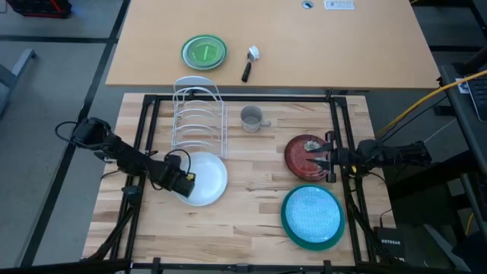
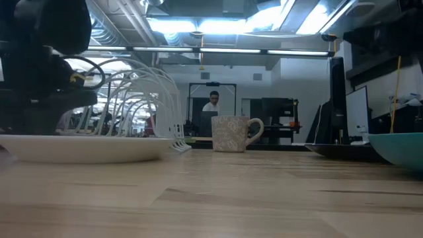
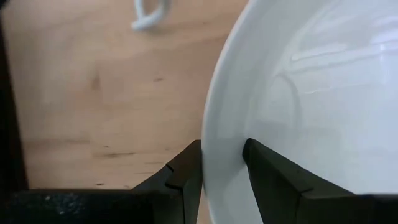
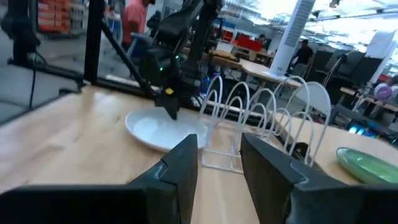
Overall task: Sort dishes
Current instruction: Put the white plate into the dish rack
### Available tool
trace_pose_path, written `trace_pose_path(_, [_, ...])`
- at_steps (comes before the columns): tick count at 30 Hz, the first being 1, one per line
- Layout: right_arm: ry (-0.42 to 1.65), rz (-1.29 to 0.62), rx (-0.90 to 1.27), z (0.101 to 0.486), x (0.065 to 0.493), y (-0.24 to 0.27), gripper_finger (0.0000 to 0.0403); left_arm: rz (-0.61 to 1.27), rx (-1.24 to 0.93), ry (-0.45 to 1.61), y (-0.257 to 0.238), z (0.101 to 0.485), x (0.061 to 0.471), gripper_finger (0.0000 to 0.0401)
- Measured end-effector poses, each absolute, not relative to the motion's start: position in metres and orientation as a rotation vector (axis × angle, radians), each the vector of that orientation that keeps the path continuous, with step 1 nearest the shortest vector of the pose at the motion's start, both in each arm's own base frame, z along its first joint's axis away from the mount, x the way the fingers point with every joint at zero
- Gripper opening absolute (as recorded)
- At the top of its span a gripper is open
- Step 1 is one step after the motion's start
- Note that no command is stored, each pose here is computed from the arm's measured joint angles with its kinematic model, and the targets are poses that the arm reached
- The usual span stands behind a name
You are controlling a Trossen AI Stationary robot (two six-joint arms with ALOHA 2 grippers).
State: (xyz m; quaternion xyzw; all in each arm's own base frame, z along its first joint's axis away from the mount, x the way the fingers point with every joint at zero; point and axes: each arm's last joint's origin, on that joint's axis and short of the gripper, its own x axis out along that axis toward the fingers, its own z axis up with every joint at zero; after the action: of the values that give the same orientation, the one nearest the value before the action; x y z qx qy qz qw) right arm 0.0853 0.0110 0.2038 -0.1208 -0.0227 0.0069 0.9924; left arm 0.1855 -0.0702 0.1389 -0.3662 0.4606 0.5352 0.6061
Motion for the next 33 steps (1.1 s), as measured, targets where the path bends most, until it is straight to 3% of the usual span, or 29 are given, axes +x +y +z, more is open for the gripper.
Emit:
trace_pose_path(12, [0.008, 0.016, -0.036, 0.201, 0.092, 0.012, 0.0127, 1.045, -0.966, 0.989, -0.082, 0.138, 0.203, 0.0115])
trace_pose_path(20, [-0.078, -0.013, 0.073, 0.198, 0.107, 0.014, 0.0127, 0.901, -1.012, 0.950, -0.088, 0.139, 0.216, 0.0115])
trace_pose_path(33, [0.173, -0.043, 0.372, 0.168, 0.138, 0.020, 0.0127, 0.871, -1.035, 0.918, -0.089, 0.140, 0.220, 0.0115])
